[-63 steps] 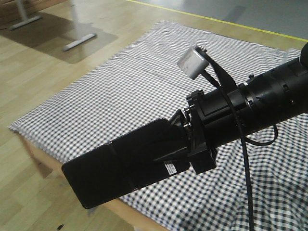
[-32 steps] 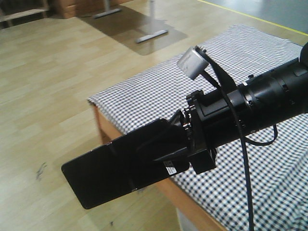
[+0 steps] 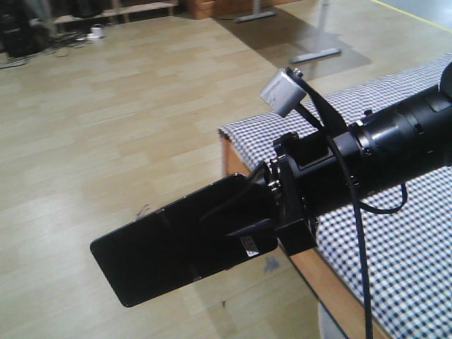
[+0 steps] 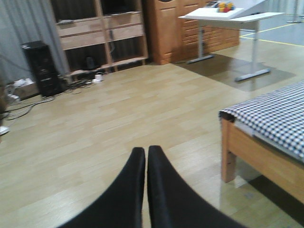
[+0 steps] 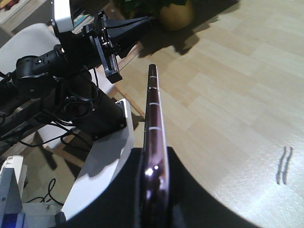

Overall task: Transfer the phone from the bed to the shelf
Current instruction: 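Hold the phone in the right gripper while the base turns away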

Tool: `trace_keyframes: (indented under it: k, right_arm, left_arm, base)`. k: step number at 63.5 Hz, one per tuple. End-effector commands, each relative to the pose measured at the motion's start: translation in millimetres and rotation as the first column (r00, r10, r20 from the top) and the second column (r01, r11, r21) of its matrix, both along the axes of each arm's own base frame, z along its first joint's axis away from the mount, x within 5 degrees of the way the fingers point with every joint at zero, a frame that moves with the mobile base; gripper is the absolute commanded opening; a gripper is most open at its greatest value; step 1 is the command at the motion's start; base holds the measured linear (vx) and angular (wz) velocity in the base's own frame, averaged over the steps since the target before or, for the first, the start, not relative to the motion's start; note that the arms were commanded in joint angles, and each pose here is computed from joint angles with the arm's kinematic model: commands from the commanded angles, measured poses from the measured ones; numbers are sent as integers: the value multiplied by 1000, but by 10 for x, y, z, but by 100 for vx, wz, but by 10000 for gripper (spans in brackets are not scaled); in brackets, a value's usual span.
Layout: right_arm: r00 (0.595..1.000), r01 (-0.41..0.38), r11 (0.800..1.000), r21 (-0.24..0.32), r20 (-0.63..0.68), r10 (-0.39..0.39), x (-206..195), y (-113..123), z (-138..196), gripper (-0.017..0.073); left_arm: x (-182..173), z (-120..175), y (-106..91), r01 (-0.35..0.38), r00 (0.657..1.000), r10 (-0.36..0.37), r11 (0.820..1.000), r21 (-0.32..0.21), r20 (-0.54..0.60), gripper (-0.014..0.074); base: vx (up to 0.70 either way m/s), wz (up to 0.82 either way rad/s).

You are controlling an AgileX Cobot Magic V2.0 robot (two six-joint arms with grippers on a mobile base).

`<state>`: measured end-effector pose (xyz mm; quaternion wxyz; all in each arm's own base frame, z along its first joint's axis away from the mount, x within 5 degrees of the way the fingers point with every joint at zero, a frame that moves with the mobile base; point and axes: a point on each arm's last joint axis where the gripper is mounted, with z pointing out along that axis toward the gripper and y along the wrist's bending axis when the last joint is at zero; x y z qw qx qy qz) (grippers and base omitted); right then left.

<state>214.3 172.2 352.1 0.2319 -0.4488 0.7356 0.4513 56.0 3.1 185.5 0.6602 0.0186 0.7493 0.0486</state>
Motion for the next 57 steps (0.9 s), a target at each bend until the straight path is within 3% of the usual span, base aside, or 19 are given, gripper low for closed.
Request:
trace_keyframes:
  k: [1, 32, 57]
  right_arm:
    - [998, -55, 993, 100, 3, 55, -139, -3, 231, -1]
    - [998, -56, 993, 100, 4, 55, -139, -3, 231, -1]
    - [998, -56, 993, 100, 4, 55, -139, -3, 231, -1]
  left_arm:
    - [-13, 157, -5, 4, 994, -4, 1000, -4, 108, 1]
    - [-13, 157, -5, 4, 994, -4, 1000, -4, 108, 1]
    - [-13, 157, -5, 4, 994, -4, 1000, -4, 108, 1]
  base:
    - [-13, 51]
    - [-11, 42]
    - [-3, 14]
